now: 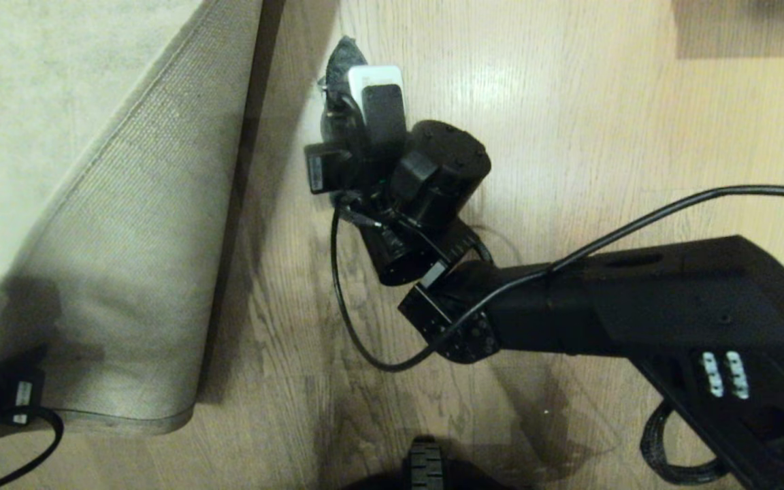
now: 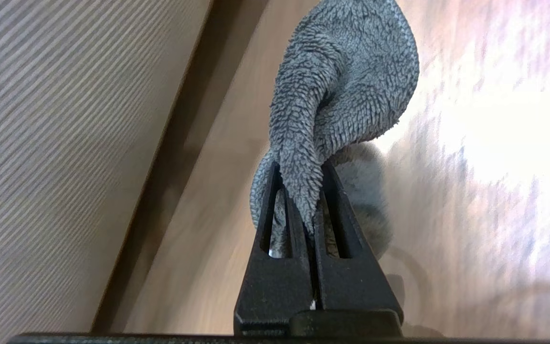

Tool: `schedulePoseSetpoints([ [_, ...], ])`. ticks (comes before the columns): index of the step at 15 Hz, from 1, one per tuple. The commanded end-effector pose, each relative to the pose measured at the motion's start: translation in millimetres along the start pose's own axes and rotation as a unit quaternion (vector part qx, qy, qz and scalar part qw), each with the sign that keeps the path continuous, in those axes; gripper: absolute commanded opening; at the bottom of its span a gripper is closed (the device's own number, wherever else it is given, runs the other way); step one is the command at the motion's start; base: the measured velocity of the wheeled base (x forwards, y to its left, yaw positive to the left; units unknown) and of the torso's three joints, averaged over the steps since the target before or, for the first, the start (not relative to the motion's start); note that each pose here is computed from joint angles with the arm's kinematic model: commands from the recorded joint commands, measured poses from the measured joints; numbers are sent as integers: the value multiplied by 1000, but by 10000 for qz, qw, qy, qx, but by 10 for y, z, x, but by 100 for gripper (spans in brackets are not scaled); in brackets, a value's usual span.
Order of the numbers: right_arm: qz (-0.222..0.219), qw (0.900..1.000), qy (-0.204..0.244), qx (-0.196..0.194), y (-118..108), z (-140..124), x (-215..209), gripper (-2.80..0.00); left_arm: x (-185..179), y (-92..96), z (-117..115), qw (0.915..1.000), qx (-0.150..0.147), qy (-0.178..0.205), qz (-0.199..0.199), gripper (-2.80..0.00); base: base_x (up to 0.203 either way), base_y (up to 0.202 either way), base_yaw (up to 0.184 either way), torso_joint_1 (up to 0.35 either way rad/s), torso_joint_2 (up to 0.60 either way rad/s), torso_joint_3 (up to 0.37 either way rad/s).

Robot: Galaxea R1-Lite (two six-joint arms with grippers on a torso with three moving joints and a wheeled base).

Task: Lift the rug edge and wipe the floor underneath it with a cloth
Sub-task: Wipe the floor under the carpet with a rag

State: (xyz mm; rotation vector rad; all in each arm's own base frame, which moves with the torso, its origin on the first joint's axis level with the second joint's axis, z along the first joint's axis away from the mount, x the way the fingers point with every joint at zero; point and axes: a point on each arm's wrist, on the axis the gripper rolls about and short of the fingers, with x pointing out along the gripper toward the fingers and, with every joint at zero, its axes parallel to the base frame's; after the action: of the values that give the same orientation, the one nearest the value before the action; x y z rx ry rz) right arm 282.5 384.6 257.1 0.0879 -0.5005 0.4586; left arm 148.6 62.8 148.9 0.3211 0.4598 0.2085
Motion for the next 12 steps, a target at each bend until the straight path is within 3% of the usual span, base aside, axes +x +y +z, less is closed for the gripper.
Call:
schedulePoseSetpoints([
  [1,191,9996,208,-33,167,-258,-158,-280,4,3,3,10000,11,-8,5,-280,0,0,0,0,0,0],
  [6,788,9945,689,-62,641,-821,-694,-280,4,1,-1,10000,10,-1,1,-280,0,0,0,0,0,0],
  [12,1126,9883,1020,-131,820,-1138,-1106,-280,1,1,0,10000,11,-8,5,-280,0,0,0,0,0,0],
])
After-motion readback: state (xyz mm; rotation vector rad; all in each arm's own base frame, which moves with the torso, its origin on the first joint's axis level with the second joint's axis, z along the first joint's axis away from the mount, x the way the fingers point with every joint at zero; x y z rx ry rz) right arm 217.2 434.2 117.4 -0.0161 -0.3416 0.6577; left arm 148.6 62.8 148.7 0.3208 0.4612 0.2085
